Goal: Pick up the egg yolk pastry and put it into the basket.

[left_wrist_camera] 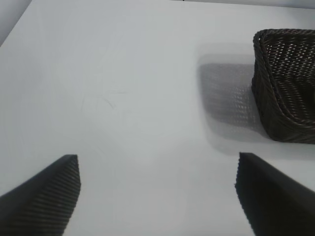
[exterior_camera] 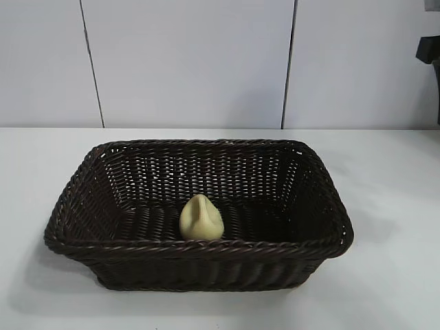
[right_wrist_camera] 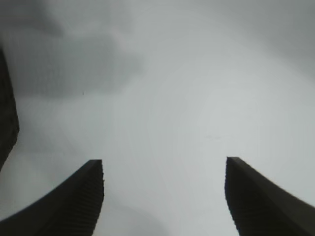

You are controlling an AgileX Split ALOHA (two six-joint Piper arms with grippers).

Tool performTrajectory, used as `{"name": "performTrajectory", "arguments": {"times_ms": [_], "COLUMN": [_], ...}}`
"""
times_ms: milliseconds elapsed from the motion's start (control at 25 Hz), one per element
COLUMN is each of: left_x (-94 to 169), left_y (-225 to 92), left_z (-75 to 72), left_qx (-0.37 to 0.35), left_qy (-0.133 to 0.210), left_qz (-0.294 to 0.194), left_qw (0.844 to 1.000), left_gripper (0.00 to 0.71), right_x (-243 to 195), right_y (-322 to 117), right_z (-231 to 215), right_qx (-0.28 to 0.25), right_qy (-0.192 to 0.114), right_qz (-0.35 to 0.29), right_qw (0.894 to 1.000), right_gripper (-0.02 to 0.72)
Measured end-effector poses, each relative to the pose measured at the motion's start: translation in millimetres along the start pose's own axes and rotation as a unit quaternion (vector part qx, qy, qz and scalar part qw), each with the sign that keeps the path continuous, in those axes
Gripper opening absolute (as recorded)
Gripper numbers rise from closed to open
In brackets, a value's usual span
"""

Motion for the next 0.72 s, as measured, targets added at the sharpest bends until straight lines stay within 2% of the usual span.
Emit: {"name": "performTrajectory", "arguments": {"times_ms": [400,720], "left_x": [0.0,0.0], "left_y": [0.0,0.0], "left_z": [0.0,0.0], "left_qx": [0.000,0.000], "left_qy": [0.000,0.000], "left_qz": [0.000,0.000], "left_qw": [1.000,1.000], "left_gripper": [0.624,0.624], "right_x": [43.4,46.4], "right_y": [-102.1,-175.8], "right_z": [-1.8,-0.8], "right_qx": [-0.005,-0.010], "right_qy": [-0.001,-0.001], "right_qz": [-0.067,-0.161], "right_qw": [0.998,0.987], "right_gripper": [0.505,0.505]}}
Point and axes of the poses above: a point on each arm's last joint axis where the gripper is mounted, x pointing back along that axis away from the gripper, z along the wrist's bending axis when the last joint is at zero, y = z × x, the point moved 7 cm from there along -x, pointing out along that axis toward the gripper, and after that the axes turned 2 degrees about x, right-handed, at the moved point
